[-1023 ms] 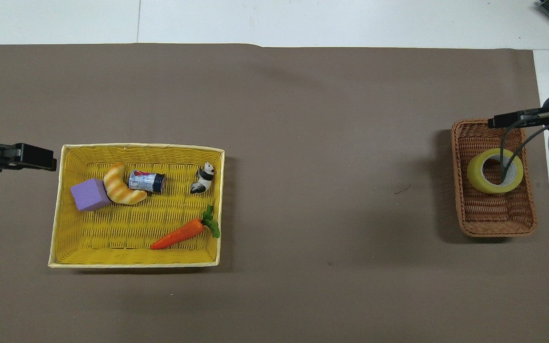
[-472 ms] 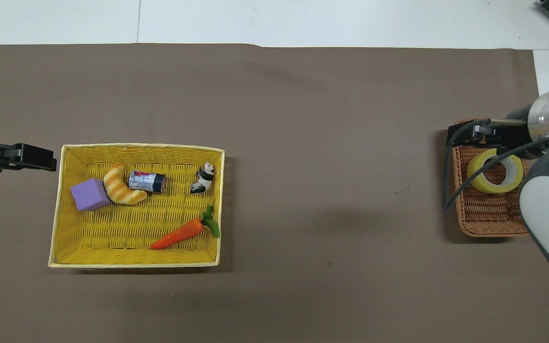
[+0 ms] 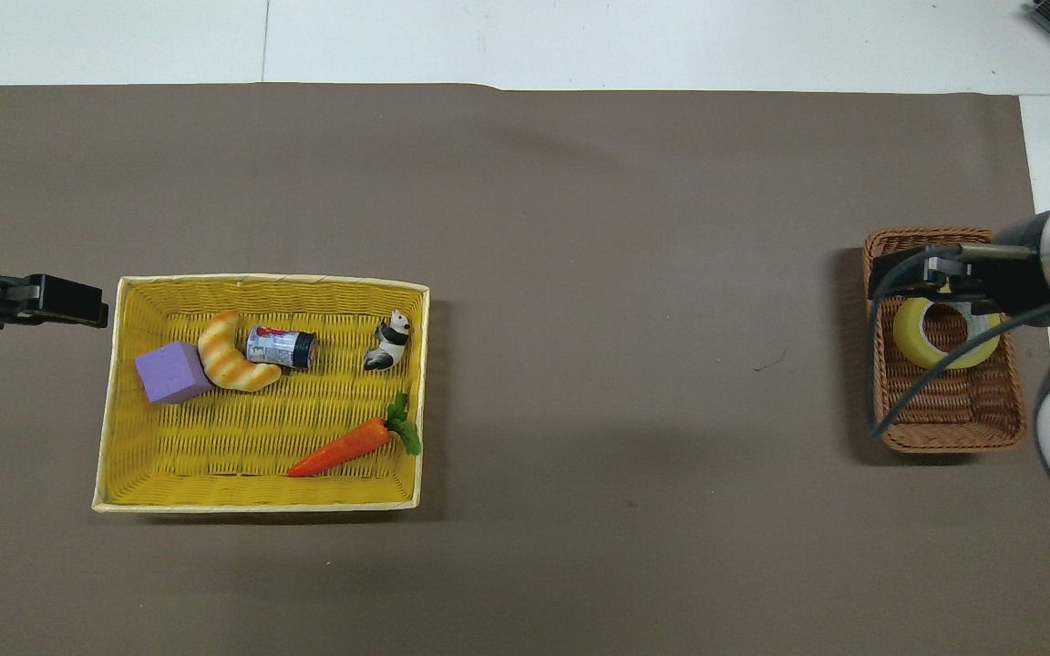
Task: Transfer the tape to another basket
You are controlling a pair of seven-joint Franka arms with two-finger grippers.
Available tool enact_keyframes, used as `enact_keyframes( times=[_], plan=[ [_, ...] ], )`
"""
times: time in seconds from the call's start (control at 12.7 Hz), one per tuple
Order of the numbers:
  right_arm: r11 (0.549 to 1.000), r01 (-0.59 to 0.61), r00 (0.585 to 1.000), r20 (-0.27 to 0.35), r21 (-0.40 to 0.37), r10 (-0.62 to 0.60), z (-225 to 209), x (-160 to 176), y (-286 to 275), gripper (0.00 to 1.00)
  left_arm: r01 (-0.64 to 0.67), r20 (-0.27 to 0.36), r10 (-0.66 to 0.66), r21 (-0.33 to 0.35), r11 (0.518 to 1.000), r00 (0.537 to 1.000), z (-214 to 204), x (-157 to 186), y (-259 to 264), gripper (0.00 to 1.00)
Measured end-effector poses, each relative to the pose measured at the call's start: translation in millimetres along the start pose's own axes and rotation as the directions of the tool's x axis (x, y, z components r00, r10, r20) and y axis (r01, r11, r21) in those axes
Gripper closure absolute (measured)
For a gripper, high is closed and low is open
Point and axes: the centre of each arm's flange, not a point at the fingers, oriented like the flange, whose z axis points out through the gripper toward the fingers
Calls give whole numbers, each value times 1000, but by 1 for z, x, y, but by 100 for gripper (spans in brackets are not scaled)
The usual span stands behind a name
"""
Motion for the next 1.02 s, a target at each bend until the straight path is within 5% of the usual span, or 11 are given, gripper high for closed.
enact_keyframes(
  times=[1.02],
  plan=[
    [998,62,998,14,3,-62,1,-13,7,0,0,1,0,0,1000,1000,0,0,0,0]
  ],
)
